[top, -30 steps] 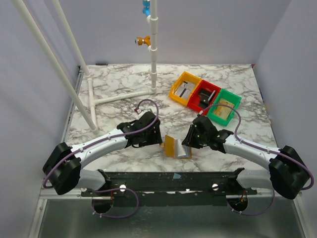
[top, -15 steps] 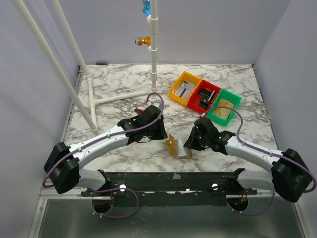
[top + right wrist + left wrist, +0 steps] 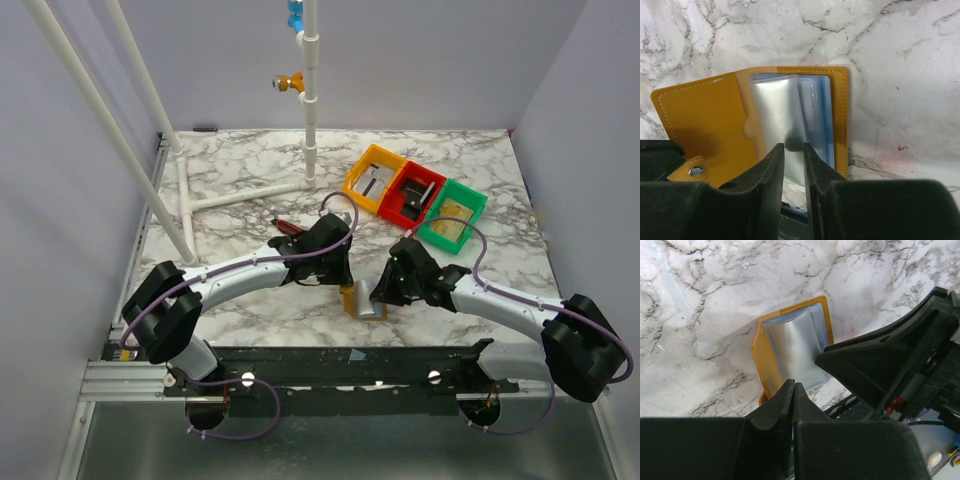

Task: Take the credit cards out of the card holder
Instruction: Remove the credit card from the card holder.

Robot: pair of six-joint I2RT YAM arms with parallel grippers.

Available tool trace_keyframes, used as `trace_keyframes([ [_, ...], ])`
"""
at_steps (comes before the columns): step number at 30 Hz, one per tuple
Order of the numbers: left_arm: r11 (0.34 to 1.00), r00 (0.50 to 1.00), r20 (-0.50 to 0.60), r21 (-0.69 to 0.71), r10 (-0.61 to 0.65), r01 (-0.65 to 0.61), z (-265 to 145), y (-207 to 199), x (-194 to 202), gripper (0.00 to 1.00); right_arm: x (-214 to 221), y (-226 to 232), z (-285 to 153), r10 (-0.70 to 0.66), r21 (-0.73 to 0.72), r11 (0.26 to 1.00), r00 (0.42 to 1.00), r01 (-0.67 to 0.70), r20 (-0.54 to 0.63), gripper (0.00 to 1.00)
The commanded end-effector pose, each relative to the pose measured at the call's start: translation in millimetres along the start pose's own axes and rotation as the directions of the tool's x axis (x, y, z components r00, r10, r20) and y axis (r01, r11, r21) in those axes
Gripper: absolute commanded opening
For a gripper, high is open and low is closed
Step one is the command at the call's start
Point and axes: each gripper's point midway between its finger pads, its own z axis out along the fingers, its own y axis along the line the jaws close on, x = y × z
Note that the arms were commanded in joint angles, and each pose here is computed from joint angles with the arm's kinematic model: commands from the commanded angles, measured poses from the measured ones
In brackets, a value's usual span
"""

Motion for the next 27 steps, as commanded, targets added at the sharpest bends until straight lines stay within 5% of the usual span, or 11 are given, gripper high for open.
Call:
trace_keyframes([
  [1, 1.000, 1.000, -0.023, -0.005, 0.014, -0.014, 6, 1, 5, 0.03, 3, 9, 2, 0.008, -0.038, 0.999, 1.000, -0.008, -0.017, 0.25],
  [16, 0.984, 1.000, 0.005, -0.175, -0.017, 0.017, 7, 50, 19, 0.00, 4, 51, 16, -0.011, -0.158, 0.987, 0.998, 0.000, -0.065, 0.25],
  [27, 0.983, 0.997, 0.083, -0.185, -0.004, 0.020, -19, 46, -1, 0.00, 11, 71, 37, -0.057, -0.158, 0.986, 0.994, 0.043, -0.090, 0.25],
])
